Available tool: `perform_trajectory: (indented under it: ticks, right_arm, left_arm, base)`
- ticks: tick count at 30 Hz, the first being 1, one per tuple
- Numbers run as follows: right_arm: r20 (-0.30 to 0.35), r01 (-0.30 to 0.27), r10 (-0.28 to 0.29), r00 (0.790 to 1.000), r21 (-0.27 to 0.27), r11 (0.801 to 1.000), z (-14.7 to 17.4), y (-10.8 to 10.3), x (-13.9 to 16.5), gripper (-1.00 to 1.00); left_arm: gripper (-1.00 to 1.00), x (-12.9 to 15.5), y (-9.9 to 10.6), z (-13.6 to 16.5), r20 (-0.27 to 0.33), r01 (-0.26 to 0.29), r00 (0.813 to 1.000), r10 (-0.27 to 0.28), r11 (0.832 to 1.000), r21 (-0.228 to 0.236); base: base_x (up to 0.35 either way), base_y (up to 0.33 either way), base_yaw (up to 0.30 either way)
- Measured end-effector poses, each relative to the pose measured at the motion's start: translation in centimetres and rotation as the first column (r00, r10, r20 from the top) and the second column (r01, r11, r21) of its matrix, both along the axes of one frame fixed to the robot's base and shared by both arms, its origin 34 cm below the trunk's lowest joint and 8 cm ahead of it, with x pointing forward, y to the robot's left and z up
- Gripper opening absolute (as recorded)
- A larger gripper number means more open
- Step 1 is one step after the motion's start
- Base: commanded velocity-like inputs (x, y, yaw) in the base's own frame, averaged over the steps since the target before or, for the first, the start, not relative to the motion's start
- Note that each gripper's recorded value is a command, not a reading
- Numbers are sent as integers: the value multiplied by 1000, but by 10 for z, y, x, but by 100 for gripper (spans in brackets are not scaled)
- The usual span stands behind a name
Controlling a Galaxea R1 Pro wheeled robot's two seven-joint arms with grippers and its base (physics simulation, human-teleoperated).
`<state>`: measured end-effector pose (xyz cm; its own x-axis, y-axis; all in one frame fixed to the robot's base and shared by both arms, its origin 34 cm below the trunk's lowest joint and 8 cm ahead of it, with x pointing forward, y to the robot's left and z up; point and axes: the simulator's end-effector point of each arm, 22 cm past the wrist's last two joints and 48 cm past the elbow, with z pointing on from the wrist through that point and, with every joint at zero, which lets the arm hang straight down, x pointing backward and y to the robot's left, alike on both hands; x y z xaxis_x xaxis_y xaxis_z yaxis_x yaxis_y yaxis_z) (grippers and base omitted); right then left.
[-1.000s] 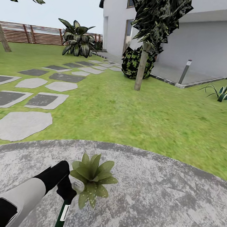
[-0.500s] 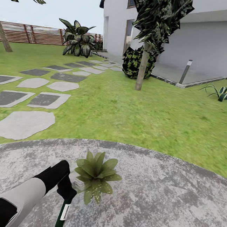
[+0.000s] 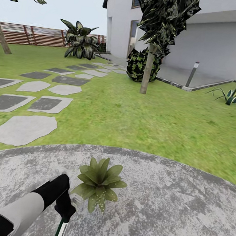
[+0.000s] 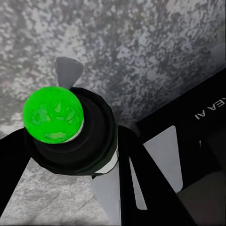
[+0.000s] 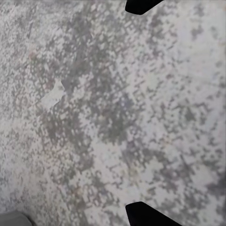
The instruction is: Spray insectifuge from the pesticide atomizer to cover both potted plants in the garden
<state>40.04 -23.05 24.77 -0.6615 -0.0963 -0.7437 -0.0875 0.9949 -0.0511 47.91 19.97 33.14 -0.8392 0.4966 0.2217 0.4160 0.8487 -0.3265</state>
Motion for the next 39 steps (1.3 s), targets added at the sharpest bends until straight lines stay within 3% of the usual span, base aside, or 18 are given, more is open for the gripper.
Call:
perform_trajectory:
  ticks: [9, 17, 28, 39]
  right_arm:
    - [0, 0, 0, 1000, 0, 1000, 0, 0, 0, 100]
    - [0, 0, 0, 1000, 0, 1000, 0, 0, 0, 100]
    - [-1, -3, 3, 1000, 0, 1000, 0, 1, 0, 100]
    - [1, 7, -7, 1000, -4, 1000, 0, -3, 0, 100]
  left_arm:
    - [-100, 2, -1, 0, 10, 0, 1000, 0, 1000, -4]
    - [-100, 30, 7, 7, 95, 16, 995, -20, 999, 35]
    - [-100, 35, 4, 11, 103, 16, 995, -19, 999, 33]
    - [-100, 42, -1, 15, 107, 17, 994, -20, 999, 28]
  base:
    - [0, 0, 0]
    - [0, 22, 0]
    - [70, 192, 0]
    - [14, 14, -91]
